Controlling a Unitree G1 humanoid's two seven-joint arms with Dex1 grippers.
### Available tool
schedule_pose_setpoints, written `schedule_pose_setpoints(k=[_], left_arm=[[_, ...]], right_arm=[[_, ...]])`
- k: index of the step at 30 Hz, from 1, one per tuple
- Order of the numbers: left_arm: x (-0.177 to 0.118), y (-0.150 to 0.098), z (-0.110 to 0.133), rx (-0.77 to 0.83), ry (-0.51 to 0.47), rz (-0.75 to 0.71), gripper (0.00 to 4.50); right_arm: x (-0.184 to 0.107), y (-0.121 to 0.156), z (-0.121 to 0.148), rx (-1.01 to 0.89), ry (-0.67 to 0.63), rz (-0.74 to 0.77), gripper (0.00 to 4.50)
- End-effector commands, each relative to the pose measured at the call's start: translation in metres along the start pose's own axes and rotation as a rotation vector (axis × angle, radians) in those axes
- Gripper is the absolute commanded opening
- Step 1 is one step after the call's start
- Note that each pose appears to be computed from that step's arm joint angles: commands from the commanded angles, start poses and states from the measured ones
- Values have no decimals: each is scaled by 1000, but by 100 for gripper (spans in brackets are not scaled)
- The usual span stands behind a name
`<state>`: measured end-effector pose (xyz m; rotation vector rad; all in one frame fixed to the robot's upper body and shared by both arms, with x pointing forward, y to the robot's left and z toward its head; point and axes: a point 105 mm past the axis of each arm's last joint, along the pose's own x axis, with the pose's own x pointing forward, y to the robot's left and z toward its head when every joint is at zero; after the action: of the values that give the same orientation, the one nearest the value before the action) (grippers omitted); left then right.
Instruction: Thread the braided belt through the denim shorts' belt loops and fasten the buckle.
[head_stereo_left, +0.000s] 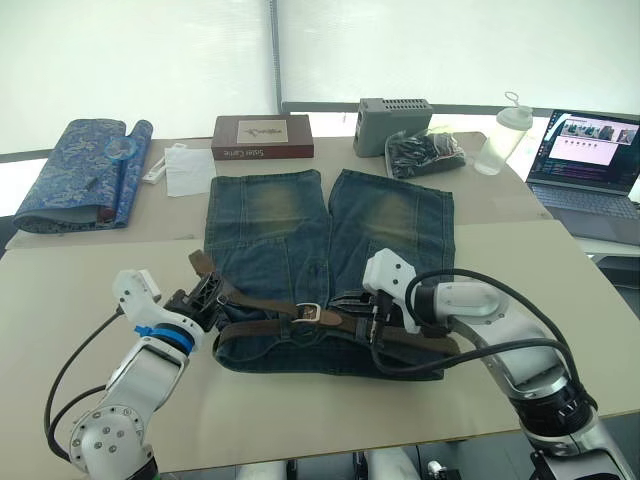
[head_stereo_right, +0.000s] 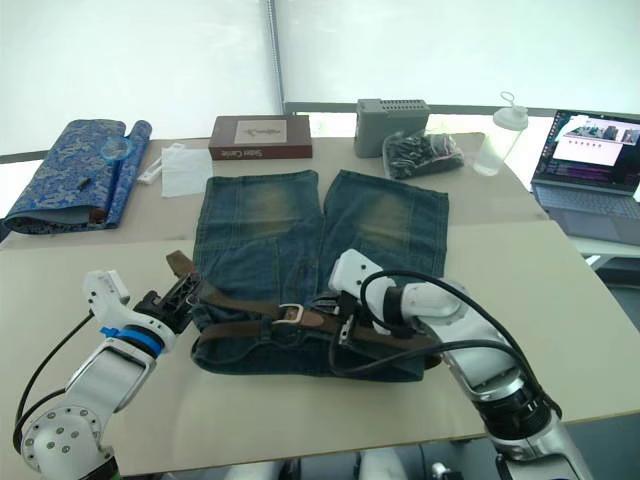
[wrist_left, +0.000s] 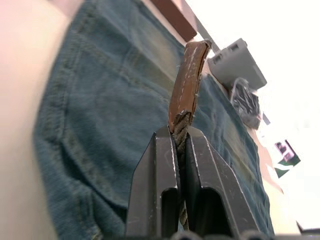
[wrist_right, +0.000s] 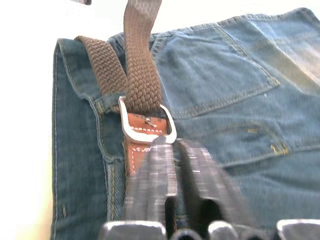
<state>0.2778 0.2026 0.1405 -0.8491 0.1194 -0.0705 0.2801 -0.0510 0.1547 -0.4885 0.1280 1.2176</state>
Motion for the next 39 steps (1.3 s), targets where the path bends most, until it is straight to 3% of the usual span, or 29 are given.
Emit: schedule_pose_setpoints(k=[1,12,22,33,39], left_arm=[[-5,6,14,-72,-68,20,0],[-19,28,13,-383,-136,120,0],[-16,27,1,-407,-91,103,0],[-15,26,7,-357,-86,87,0],[-12,23,9,-341,-76,80,0]], right_arm=[[6,-1,9,-34,-23,11,6],[27,1,24,-85,-65,63,6],[51,6,18,-132,-32,126,6],[9,9,-17,82,35,75,6],[-14,43,-20,116,36,199,6]])
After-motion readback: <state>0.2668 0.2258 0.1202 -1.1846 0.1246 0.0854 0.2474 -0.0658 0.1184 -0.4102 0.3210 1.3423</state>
